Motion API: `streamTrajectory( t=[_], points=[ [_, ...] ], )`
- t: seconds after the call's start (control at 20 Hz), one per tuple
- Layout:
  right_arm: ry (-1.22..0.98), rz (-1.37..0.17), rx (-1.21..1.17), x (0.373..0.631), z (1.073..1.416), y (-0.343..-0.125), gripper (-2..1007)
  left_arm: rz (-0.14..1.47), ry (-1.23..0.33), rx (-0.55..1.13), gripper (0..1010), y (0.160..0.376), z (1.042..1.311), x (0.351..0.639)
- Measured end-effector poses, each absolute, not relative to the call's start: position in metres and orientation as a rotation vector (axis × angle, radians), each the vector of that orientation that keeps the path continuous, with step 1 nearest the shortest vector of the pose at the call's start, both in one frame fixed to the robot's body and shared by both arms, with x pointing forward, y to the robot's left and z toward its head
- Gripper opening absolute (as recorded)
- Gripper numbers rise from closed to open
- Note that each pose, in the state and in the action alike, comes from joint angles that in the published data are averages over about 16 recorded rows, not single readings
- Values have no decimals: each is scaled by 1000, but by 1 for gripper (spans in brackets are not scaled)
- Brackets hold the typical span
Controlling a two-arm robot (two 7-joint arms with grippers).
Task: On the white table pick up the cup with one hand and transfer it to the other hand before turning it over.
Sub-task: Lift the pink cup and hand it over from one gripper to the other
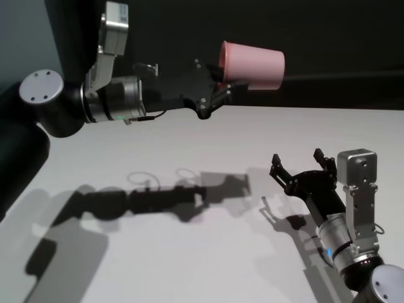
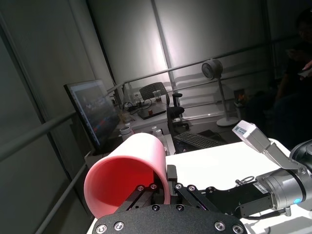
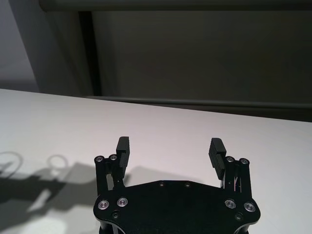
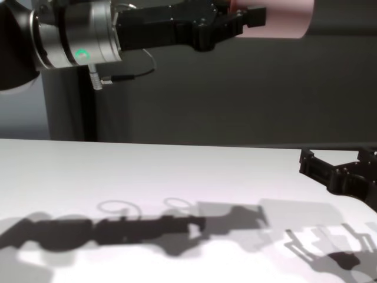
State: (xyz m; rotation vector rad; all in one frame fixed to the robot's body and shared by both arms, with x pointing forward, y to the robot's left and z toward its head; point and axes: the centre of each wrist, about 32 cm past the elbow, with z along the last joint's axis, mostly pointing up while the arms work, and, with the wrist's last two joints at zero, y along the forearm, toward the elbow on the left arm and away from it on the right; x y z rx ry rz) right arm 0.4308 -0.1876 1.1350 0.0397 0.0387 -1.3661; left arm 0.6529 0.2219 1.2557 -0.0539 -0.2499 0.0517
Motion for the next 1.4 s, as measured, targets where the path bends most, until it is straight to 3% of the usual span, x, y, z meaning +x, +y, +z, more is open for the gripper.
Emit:
streamTrajectory(
  t=[1.4],
  points=[
    [118, -1351, 183, 438, 1142, -195, 1001, 52, -248, -52, 48, 222, 1255, 653]
  ],
)
